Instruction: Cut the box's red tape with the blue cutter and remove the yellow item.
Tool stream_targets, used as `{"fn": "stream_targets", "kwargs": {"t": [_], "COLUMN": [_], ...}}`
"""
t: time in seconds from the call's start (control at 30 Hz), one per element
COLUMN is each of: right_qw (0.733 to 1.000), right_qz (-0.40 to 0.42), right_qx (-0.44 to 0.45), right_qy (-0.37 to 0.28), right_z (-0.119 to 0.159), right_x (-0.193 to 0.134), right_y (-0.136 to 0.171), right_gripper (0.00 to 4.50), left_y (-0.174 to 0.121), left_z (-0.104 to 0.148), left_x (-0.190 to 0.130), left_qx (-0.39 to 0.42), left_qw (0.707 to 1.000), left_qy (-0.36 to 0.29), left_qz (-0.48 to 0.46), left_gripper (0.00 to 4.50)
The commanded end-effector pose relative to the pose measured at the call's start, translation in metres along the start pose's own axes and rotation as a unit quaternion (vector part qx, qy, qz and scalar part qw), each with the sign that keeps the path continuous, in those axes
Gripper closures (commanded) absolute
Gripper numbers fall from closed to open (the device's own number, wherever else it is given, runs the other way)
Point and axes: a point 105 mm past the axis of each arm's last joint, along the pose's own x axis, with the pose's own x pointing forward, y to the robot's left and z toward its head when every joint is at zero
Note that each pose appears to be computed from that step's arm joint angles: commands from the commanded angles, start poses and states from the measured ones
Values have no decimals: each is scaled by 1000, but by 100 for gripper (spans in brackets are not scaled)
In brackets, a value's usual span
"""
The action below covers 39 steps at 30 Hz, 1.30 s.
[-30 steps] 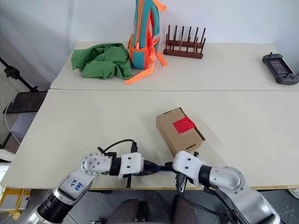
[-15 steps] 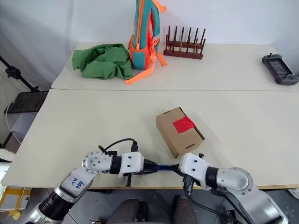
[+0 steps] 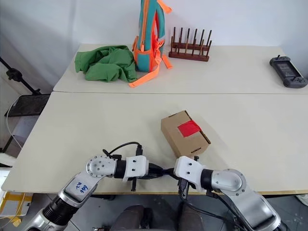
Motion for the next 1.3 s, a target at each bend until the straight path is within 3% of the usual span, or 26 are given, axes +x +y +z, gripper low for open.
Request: {"fn": "stream_targets", "kwargs": {"t": [0.03,0.13,0.17,0.27,0.5,0.63,0.77,1.3], "right_qw": [1000,998,994,971,932,891,890,895], "right_qz": [15,-17,-33,77,41,12,53,48], "right_qx": [15,50,80,194,321,440,441,432], "right_qy": [-2,-25,-66,-115,-164,-108,-105,-102], "right_z": [-2,4,16,39,67,68,80,84], "right_x": [3,-6,-13,-50,-95,-107,-93,-65], "right_y": [6,0,-5,25,-4,-27,-23,-41], "right_gripper": [448,448,448,392,153,24,24,24], "left_y": [-5,-3,-2,4,9,26,40,53], "left_z": [-10,-9,1,32,34,44,54,71], "left_x": [5,3,1,-21,-56,-63,-55,-39], "left_qx": [-11,-5,-2,33,159,252,297,315], "left_qw": [1000,1000,1000,989,978,958,941,925], "left_qy": [17,8,-29,-139,-127,-120,-134,-172], "left_qz": [-9,-3,1,31,47,70,92,125], "left_gripper": [403,403,403,403,403,403,403,403]}}
